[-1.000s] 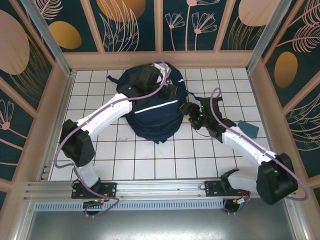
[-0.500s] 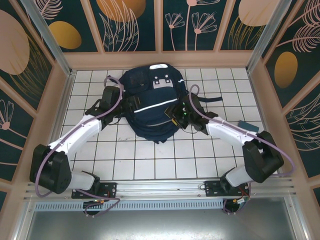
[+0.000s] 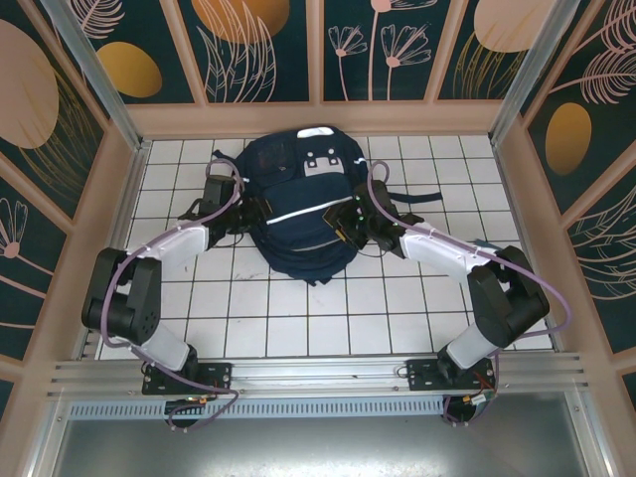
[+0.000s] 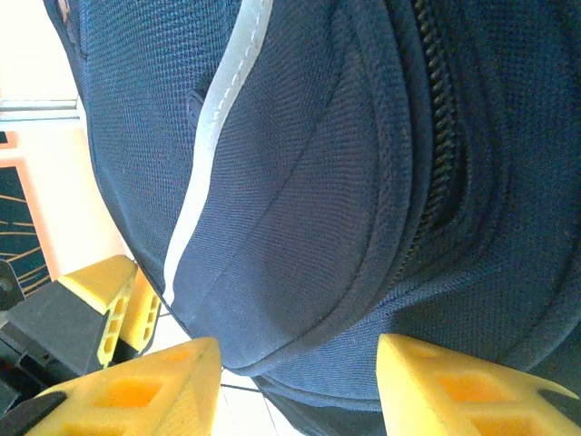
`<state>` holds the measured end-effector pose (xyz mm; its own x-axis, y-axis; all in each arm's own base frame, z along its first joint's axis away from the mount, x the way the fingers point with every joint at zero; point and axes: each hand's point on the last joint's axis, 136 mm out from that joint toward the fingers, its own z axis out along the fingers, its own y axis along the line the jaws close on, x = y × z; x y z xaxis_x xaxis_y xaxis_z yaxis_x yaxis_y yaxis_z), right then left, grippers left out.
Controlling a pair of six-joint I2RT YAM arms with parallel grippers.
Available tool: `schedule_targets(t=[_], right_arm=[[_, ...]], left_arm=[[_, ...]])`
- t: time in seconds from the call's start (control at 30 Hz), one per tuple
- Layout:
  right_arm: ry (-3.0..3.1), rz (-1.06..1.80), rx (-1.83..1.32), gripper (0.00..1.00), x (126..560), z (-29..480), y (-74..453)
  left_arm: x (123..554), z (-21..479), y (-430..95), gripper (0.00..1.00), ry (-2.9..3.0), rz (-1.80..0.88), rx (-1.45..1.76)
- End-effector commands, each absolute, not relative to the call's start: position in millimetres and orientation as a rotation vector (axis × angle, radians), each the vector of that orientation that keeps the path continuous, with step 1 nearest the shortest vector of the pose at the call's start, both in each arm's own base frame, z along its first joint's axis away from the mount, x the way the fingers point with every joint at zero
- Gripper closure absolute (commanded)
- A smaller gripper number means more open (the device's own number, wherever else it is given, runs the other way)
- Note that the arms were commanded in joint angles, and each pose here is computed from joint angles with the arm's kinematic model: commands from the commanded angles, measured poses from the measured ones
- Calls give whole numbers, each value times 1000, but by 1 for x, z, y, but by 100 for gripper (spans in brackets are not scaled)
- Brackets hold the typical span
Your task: Pack the student bag
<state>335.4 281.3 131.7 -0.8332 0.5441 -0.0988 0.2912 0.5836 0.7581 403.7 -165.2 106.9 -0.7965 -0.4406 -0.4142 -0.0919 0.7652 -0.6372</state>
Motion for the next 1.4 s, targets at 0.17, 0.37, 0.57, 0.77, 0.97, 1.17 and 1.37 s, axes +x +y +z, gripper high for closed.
schedule_targets(t=[0.17, 0.37, 0.57, 0.77, 0.97, 1.17, 1.37], right_arm=[[2464, 1070, 651, 53, 349, 136, 273], [2455, 1058, 646, 54, 354, 135, 265], [2449, 1059, 632, 54, 356, 137, 264], [2423, 953, 506, 54, 358, 149, 253], [2370, 751, 397, 49, 347, 173, 219], [2288, 834, 102, 46, 315, 207, 239], [2266, 972, -246, 39, 271, 207, 300]], left_arm=[[417, 119, -186, 59, 2358, -986, -336], [421, 110, -184, 52, 2405, -945, -347], [419, 110, -199, 71, 2418, -1039, -275], [414, 171, -212, 92, 2250, -1220, -211], [408, 226, -214, 100, 2102, -1343, -230], [408, 248, -219, 100, 2007, -1471, -306], [415, 261, -221, 100, 1942, -1553, -371]])
